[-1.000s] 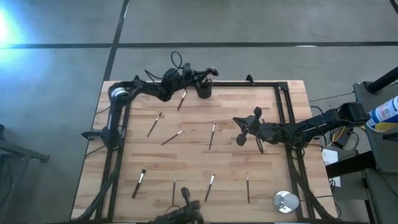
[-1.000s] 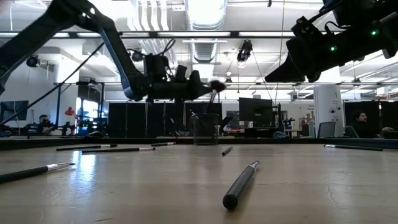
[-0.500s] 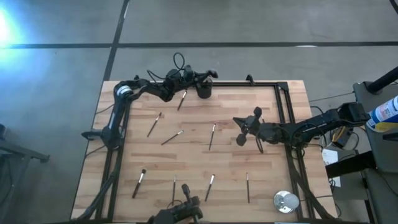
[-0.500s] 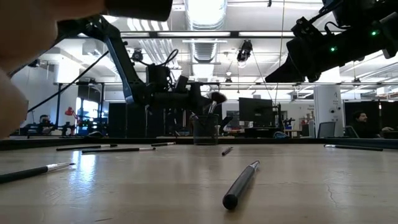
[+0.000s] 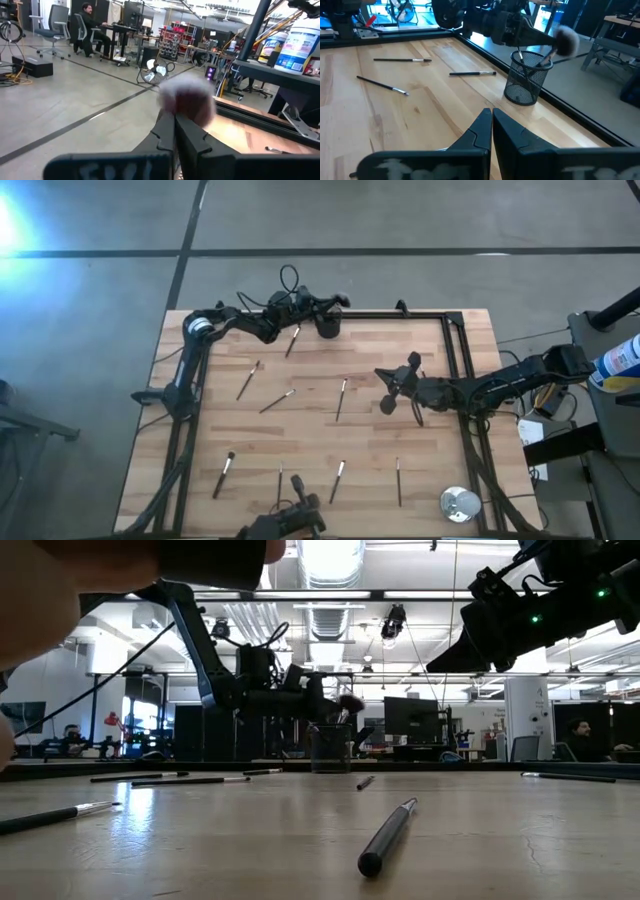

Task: Put items in baskets/containers
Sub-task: Put the black highlighter brush into the black pen holder, then put the black lash brush into the black pen holder, then put the black foundation brush into the black pen holder

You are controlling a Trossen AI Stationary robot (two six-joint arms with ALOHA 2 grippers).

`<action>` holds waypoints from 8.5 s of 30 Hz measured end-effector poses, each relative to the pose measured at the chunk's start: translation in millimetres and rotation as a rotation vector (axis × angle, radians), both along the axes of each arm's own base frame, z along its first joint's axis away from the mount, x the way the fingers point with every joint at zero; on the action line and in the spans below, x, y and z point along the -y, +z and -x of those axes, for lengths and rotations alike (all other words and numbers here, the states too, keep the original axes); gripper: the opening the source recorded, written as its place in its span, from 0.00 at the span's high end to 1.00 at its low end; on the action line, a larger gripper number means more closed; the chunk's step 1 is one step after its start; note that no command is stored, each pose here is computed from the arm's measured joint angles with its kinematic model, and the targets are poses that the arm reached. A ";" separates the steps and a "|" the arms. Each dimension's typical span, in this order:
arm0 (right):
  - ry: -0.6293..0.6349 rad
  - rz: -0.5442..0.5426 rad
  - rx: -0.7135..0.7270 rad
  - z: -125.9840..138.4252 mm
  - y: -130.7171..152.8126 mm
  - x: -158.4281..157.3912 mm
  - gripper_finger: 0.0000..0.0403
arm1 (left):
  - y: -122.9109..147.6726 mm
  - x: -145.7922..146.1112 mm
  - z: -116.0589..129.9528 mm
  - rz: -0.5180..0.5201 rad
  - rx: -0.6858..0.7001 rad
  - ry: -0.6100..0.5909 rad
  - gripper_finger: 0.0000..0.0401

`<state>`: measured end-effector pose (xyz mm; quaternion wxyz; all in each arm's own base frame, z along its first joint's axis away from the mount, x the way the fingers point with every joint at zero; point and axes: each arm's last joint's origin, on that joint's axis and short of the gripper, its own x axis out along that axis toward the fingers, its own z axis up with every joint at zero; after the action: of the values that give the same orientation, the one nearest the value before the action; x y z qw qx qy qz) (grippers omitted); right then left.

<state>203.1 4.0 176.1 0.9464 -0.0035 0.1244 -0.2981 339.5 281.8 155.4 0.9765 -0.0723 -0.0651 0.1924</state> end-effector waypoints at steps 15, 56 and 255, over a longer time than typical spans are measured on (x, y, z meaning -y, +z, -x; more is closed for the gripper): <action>0.000 0.000 0.000 0.0 0.0 0.1 0.98 | 40.9 3.4 10.1 -0.040 -0.117 0.034 0.86; 0.365 -0.098 0.168 20.0 -21.0 15.7 0.98 | 53.5 182.0 143.8 0.636 -1.035 0.357 0.96; 0.439 0.072 0.142 10.7 -7.1 14.7 0.98 | 16.8 406.6 184.9 1.363 -0.968 0.438 0.79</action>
<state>192.3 -10.7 169.0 0.9942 -0.0431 0.0431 -0.0889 154.6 -124.8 172.2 0.5813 -0.5381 0.4753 0.3830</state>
